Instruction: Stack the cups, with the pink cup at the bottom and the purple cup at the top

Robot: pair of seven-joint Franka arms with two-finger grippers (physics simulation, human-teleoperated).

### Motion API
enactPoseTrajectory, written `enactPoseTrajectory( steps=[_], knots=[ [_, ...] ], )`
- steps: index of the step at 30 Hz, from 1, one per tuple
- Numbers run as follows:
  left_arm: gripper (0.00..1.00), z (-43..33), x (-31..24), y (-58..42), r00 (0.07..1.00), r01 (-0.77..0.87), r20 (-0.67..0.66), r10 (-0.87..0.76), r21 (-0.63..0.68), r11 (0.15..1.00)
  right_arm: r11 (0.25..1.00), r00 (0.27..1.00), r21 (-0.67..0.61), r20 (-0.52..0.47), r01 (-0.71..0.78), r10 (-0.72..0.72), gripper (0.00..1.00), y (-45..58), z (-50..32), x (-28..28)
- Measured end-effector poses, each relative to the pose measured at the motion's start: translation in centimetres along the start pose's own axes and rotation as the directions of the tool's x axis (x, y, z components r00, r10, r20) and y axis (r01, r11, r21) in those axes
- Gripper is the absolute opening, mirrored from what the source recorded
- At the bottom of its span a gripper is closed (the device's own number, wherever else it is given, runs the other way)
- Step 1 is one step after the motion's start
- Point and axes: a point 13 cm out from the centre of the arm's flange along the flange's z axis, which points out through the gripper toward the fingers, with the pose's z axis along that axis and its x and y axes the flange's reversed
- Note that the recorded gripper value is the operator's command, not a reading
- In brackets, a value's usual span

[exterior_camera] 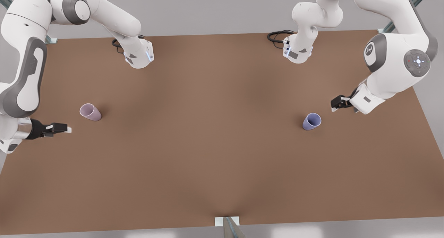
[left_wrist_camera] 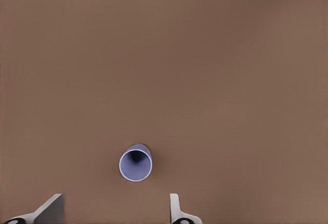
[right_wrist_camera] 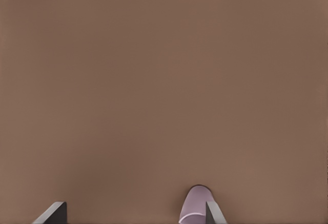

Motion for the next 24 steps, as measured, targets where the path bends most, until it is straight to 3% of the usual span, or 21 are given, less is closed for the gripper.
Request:
enactPoseTrajectory(
  steps=[9, 13, 24],
  knots=[
    [1.0, 0.7, -0.1, 0.5, 1.0, 0.009, -0.013, -0.009, -0.004, 1.0, 0.998, 0.998, 0.008, 0.019, 0.066, -0.067, 1.0, 0.8, 0.2, -1.1],
    [1.0, 0.5, 0.5, 0.5, 1.0, 0.007, -0.029, -0.007, -0.003, 1.0, 0.99, 0.99, -0.002, -0.014, 0.143, -0.143, 1.0, 2.6, 7.6, -5.6],
    [1.0, 1.2, 1.2, 0.6, 0.998, 0.004, -0.066, -0.005, -0.004, 1.0, 0.994, 0.998, 0.091, -0.012, 0.061, -0.06, 1.0, -10.7, 12.3, -3.0]
  ],
)
